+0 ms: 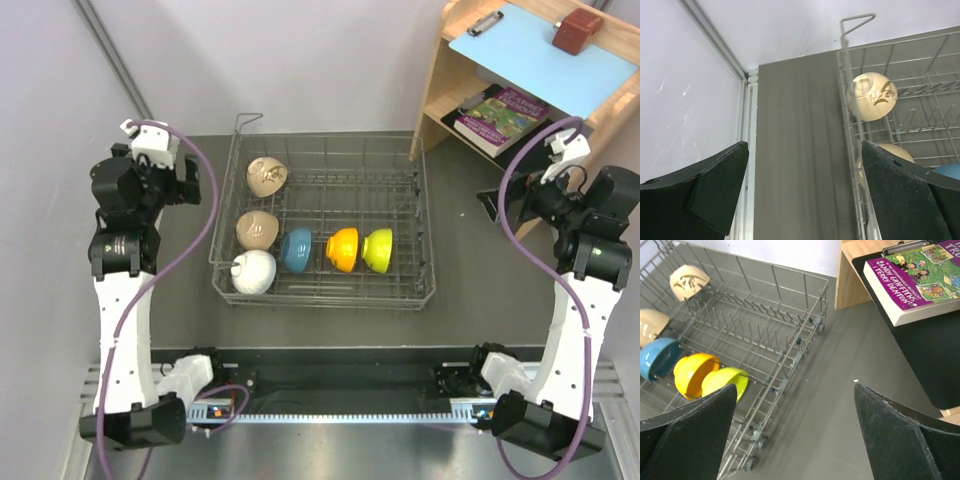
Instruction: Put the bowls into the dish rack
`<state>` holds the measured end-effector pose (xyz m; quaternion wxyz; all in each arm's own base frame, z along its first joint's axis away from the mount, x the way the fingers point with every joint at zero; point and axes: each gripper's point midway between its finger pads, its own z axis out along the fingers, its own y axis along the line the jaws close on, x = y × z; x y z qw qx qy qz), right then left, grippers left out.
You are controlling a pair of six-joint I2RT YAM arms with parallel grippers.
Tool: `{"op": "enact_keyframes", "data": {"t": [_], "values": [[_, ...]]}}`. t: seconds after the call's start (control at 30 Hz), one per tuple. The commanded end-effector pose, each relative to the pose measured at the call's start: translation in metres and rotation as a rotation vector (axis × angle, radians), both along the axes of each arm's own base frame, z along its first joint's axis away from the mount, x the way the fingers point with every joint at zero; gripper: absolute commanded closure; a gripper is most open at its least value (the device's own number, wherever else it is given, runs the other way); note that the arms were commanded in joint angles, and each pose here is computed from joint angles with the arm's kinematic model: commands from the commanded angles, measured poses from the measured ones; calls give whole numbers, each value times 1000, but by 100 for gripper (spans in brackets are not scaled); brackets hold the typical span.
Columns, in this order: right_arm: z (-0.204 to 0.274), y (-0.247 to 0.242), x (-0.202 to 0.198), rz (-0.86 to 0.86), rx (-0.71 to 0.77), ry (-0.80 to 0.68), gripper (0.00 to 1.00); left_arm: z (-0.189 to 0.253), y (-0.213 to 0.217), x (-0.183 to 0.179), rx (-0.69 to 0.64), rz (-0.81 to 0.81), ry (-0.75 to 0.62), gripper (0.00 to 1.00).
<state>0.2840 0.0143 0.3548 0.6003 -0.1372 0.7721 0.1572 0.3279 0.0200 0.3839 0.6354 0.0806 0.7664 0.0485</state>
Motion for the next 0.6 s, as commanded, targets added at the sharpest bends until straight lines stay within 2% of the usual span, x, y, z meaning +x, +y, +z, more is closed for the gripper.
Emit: {"op": "enact_keyframes", "data": {"t": [0.0, 0.03, 0.27, 0.4, 0.57], "values": [[1, -2, -7, 10, -58, -18, 0, 8, 4, 9, -87, -88, -48, 1], [1, -2, -8, 14, -63, -20, 0, 5, 22, 12, -106, -52, -43, 1], [11, 0, -17, 21, -103, -52, 0, -2, 61, 8, -211, -36, -51, 1], [10, 3, -17, 43, -99, -43, 0, -15, 64, 7, -251, -57, -27, 1], [10, 7, -18, 63, -94, -59, 0, -11, 60, 1, -230, -63, -48, 1]]}}
